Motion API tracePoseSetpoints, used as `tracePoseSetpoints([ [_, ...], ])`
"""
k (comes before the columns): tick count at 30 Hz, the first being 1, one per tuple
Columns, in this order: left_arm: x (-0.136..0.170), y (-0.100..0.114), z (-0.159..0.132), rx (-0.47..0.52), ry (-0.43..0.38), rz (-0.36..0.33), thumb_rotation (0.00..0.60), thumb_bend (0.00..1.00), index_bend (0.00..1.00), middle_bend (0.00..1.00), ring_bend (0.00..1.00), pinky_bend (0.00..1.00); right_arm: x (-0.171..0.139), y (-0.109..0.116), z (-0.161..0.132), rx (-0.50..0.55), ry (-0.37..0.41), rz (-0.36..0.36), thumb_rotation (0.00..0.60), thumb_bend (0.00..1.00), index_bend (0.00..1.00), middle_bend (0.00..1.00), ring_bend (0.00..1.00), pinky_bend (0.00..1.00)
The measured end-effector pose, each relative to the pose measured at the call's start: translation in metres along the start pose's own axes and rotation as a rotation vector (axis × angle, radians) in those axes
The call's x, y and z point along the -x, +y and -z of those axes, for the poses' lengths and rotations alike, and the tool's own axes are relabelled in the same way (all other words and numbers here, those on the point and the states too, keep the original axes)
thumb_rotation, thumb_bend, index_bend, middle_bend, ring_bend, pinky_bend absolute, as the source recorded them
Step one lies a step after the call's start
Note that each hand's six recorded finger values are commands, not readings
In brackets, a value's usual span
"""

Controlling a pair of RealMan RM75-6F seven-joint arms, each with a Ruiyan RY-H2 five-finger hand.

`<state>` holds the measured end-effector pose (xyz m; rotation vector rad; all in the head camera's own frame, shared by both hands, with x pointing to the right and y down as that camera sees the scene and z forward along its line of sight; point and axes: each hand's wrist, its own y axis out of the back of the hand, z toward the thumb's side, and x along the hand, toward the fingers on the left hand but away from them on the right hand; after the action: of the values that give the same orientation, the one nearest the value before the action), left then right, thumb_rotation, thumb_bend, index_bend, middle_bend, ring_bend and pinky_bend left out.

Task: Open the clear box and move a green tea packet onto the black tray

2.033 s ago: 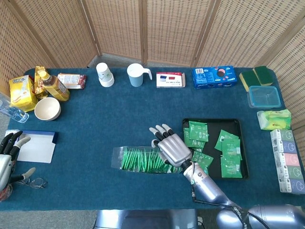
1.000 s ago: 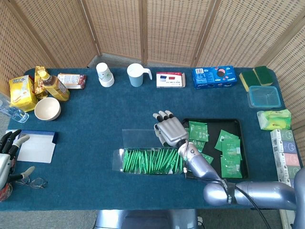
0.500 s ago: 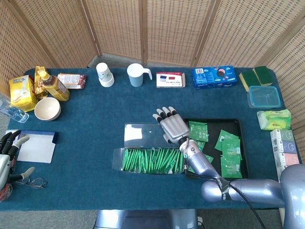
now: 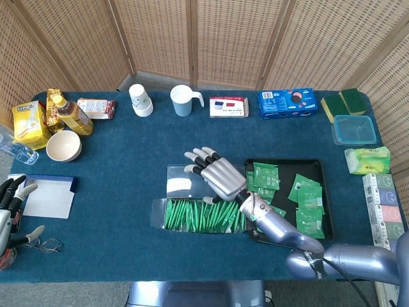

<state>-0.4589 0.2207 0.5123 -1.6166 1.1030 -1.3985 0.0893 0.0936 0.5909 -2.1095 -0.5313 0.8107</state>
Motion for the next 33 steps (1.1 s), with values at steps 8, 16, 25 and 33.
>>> tracePoseSetpoints([
  [8,0.002,0.003,-0.003,-0.008,-0.006,-0.01,0.6,0.13,0.16,0.06,0.0,0.27,-0.021,-0.011,-0.005,-0.069,0.127,-0.049,0.6,0.02,0.34,0.06,0.0,0.09],
  [16,0.004,0.006,-0.003,-0.02,0.002,-0.011,0.6,0.13,0.16,0.06,0.0,0.27,-0.025,-0.028,-0.003,-0.24,0.191,-0.125,0.6,0.0,0.37,0.08,0.0,0.09],
  [25,0.002,0.003,-0.007,-0.018,-0.009,-0.002,0.6,0.13,0.16,0.06,0.0,0.27,-0.028,-0.039,0.002,-0.383,0.227,-0.204,0.6,0.0,0.37,0.08,0.0,0.09],
  [33,0.001,0.002,-0.007,-0.02,-0.01,0.001,0.6,0.13,0.16,0.06,0.0,0.27,-0.027,-0.045,0.002,-0.448,0.242,-0.213,0.6,0.0,0.36,0.08,0.0,0.09],
])
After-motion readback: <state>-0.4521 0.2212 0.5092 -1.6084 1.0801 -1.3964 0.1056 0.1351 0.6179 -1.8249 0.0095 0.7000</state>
